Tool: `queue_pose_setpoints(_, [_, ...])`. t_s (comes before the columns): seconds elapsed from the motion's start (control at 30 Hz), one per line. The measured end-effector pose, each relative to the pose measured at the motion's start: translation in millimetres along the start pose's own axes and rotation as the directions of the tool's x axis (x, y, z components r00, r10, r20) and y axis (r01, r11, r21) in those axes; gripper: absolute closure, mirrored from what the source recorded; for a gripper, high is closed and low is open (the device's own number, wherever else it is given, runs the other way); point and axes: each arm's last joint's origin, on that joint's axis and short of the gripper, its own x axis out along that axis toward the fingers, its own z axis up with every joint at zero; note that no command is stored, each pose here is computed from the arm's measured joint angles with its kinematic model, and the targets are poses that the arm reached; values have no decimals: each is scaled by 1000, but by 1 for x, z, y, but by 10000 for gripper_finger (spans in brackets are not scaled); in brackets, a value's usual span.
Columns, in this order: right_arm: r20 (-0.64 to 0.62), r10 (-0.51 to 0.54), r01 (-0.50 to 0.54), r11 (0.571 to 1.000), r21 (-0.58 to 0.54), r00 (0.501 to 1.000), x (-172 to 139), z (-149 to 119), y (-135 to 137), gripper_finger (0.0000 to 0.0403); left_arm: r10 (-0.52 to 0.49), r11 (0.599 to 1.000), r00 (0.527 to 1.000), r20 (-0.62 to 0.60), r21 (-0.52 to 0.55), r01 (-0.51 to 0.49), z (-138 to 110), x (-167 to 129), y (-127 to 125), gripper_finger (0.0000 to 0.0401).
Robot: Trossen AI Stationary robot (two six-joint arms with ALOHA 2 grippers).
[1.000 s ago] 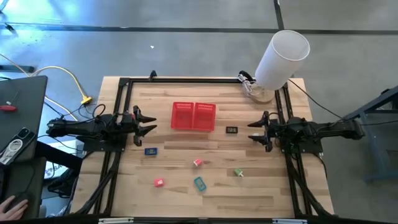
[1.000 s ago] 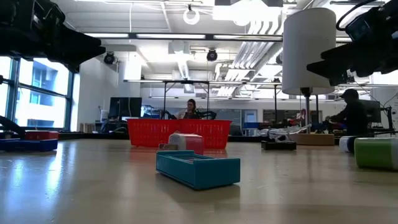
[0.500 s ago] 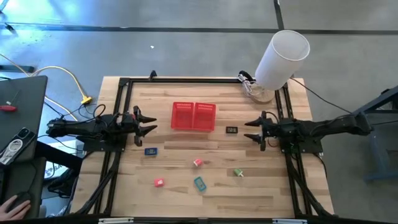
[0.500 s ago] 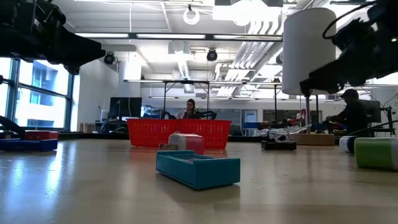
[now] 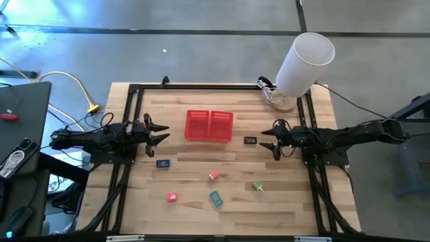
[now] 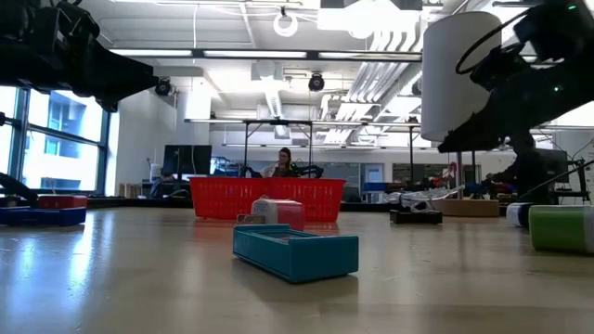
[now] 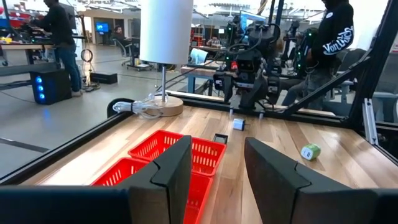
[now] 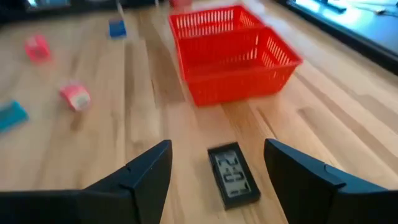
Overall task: Pick & Place Office items
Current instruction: Put the black digital clock into the right red bin
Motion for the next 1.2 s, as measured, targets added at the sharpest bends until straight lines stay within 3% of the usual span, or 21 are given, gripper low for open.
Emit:
queue_pose_setpoints(0.33, [-182, -71, 74, 997, 8, 981, 28, -1, -21, 160, 0, 1000, 1000, 0, 1, 0, 0, 0, 0, 260])
queue_pose_setpoints(0.9, [-287, -23, 11, 999, -44, 958, 59, -22, -40, 160, 2, 1000, 1000, -24, -8, -2, -2, 0, 0, 260])
queue_pose_setpoints(1.07, [-306, 60, -97, 990, -107, 950, 63, -27, -35, 160, 2, 1000, 1000, -23, -14, -3, -2, 0, 0, 260])
queue_pose_setpoints(1.2, [-295, 66, -115, 982, -150, 953, 66, -28, -33, 160, 2, 1000, 1000, -23, -15, -3, -2, 0, 0, 260])
